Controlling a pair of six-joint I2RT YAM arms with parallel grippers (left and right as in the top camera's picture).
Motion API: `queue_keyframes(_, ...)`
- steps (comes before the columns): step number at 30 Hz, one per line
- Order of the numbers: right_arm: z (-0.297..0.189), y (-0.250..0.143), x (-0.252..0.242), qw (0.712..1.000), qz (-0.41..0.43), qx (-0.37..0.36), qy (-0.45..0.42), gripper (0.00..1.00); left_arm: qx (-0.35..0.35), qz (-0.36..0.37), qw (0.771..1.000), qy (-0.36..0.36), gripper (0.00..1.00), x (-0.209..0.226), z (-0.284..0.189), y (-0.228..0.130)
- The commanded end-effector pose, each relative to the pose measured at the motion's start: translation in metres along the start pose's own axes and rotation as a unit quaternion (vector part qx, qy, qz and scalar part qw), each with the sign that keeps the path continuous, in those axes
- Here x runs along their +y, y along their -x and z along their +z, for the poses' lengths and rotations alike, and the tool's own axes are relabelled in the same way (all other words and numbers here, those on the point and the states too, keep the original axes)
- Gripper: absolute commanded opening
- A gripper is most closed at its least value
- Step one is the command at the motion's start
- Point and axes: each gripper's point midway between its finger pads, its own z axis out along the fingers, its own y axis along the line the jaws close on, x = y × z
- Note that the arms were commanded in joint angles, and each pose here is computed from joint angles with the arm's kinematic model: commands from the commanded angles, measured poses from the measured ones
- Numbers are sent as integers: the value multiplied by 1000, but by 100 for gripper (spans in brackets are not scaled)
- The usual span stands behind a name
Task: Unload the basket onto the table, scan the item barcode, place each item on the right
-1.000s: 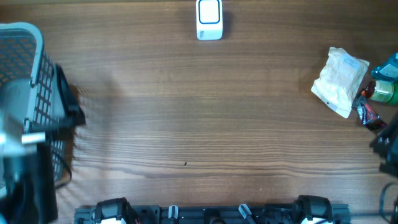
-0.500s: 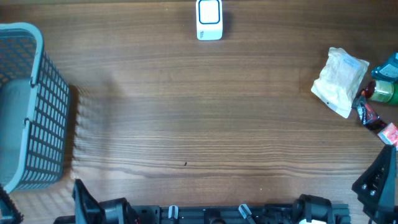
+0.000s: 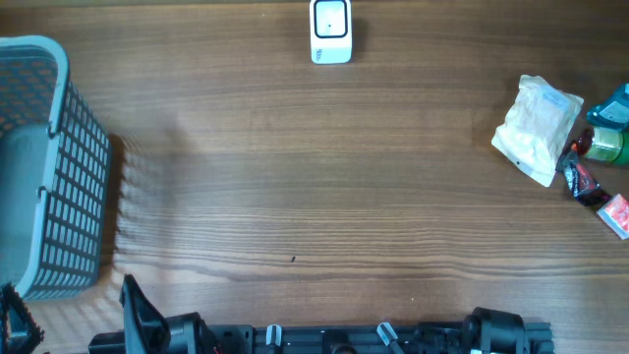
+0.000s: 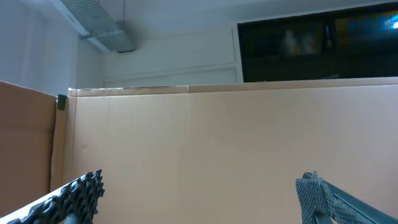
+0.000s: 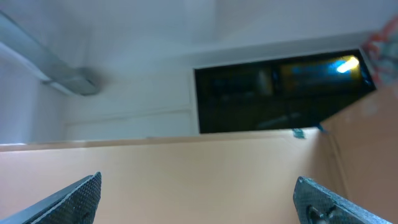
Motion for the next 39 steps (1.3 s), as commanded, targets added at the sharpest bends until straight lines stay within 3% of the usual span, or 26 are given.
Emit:
queue_keyframes(1, -2, -12, 7, 998, 28, 28, 46, 100, -5, 13, 1000, -4, 100, -2, -3, 2)
queue_keyframes(8, -6, -26, 14, 994, 44, 60, 81, 100, 0, 35, 999, 21, 100, 0, -2, 0)
queue_keyframes(15, -7, 0, 26, 992, 37, 11, 117, 100, -19, 10, 985, -169, 100, -56, -13, 9)
queue_keyframes(23, -8, 4, 29, 992, 5, -2, 124, 100, -19, 9, 986, -164, 100, -54, -12, 9)
queue_keyframes(26, -15, 4, 49, 981, 15, 4, 192, 99, -19, 9, 986, -164, 100, -54, -12, 8)
queue_keyframes(29, -6, 4, 39, 987, 10, -14, 160, 100, -10, 7, 986, -164, 100, -54, -12, 4)
queue_keyframes(31, 14, -22, 17, 994, 9, -7, 104, 100, -16, 9, 986, -164, 100, -54, -12, 7)
queue_keyframes(34, 30, -76, 22, 989, 15, 25, 145, 100, -23, 12, 986, -162, 100, -54, -12, 10)
queue_keyframes(39, 48, -187, -11, 993, 46, 40, 100, 100, -22, 37, 986, -162, 100, -54, -12, 8)
